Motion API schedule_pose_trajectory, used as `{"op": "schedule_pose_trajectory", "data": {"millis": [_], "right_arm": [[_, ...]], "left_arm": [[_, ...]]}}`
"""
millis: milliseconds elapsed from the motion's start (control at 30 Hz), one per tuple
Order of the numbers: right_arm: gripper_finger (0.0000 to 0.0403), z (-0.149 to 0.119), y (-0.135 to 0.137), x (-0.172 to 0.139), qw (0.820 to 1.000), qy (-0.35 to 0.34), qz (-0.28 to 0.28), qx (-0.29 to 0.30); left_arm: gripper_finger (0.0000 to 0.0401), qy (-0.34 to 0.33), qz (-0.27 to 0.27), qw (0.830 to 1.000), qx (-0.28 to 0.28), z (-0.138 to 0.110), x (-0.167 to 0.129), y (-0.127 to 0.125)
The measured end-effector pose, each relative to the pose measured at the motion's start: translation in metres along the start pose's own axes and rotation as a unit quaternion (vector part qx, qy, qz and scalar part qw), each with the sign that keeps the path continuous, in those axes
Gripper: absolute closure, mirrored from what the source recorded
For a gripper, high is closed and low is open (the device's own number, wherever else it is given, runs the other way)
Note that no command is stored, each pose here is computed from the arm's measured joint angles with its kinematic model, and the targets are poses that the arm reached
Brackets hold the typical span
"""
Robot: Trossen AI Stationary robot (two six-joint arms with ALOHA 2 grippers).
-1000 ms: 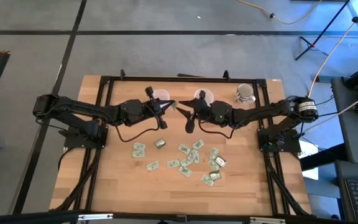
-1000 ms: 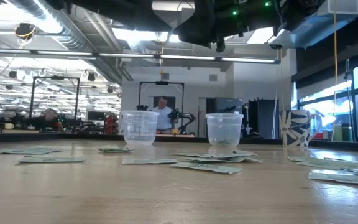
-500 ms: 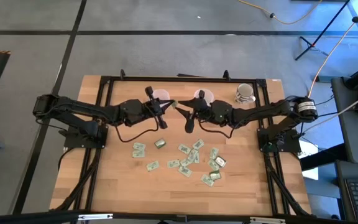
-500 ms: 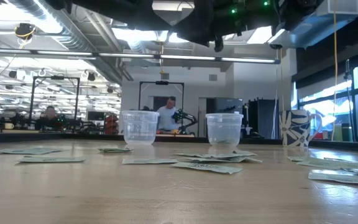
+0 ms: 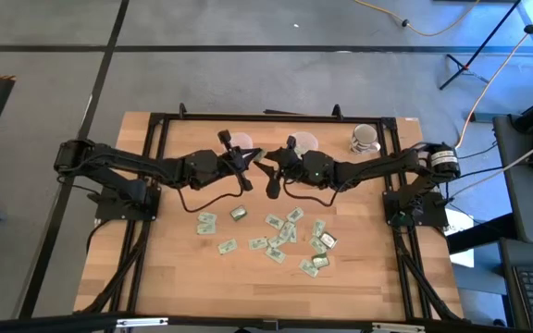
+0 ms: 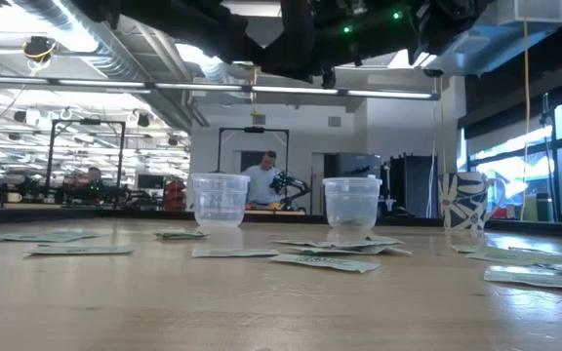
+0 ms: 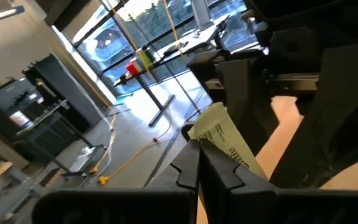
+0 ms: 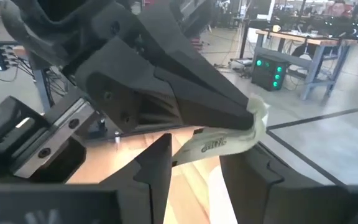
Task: Pick and place Stevia / Truvia into bins
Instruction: Put the stevia packet into the right transparent container
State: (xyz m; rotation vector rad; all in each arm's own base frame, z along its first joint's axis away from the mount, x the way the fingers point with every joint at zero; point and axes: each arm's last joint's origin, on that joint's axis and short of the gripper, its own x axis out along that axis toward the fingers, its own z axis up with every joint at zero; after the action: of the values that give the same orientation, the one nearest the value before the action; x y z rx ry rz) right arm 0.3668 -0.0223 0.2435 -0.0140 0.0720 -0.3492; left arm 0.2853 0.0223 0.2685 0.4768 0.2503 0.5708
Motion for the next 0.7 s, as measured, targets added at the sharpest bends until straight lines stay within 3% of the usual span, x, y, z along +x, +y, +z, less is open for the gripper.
{"op": "schedule_pose_trajectory", "data": {"millis": [700], "right_arm": [[0.0395,-0.0055,-0.0015,0.0000,0.999,0.038,-0.024,-0.029]], "left_arm": [[0.0388,0.003,0.009,1.000,0.016,0.0002,-0.0002,0.0006]]}}
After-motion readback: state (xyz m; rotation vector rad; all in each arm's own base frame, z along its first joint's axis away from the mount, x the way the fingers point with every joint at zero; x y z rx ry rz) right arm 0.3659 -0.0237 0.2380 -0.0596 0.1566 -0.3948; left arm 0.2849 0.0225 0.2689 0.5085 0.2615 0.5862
